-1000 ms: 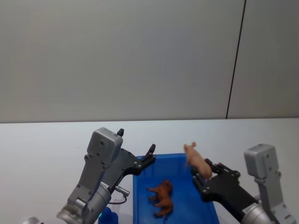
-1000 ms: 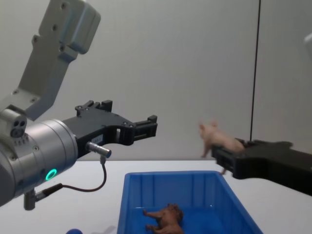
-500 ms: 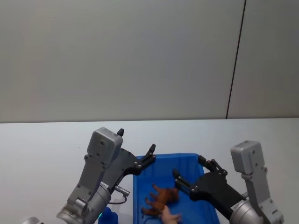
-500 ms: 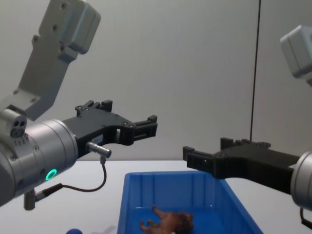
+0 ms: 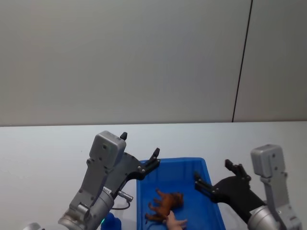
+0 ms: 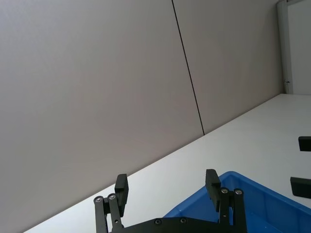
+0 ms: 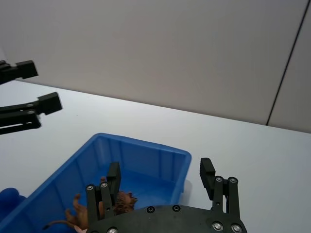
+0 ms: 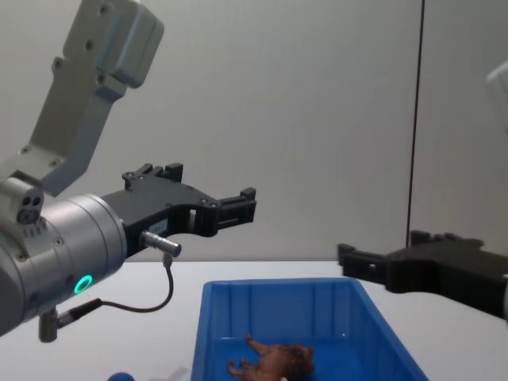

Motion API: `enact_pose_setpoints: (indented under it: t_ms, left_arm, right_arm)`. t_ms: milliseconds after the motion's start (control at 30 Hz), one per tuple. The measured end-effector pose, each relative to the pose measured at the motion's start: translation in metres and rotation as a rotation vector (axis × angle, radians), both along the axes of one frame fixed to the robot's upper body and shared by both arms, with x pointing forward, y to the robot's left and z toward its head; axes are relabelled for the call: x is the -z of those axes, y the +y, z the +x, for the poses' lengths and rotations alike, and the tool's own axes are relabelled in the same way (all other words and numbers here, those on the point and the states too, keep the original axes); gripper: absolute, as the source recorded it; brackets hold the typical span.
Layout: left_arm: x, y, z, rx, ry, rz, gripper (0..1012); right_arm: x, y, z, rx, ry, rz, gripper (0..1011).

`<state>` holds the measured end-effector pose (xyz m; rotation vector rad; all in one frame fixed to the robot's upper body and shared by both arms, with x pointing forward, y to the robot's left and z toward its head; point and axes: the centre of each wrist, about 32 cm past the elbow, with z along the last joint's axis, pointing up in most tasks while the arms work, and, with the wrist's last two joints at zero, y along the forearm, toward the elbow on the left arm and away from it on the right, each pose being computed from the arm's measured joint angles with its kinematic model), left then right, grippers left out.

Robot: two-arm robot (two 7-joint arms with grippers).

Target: Pick up the two dolls from the table and place them into the box.

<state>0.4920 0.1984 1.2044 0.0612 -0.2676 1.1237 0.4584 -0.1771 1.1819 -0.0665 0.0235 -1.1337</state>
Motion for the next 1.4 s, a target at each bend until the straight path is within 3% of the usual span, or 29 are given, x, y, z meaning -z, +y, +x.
enact_pose_setpoints:
  t_ms: [333, 867, 1100, 1400]
  left_arm:
    - [0.0000, 0.0000, 0.0000, 0.000, 0.000, 0.000, 1003]
    - [0.0003, 0.0009, -0.0010, -0.008, 0.014, 0.001, 1003]
    - [0.0004, 0.0051, -0.0044, -0.042, 0.060, 0.000, 1003]
    - [0.0029, 0.0147, -0.0146, -0.098, 0.150, -0.009, 1003]
  right_arm:
    - [0.001, -0.012, -0.007, 0.084, 0.008, -0.005, 1001]
    - [0.002, -0.019, -0.013, 0.137, 0.015, -0.009, 1001]
    - [0.002, -0.021, -0.014, 0.145, 0.016, -0.010, 1001]
    - [0.002, -0.021, -0.014, 0.150, 0.016, -0.010, 1001]
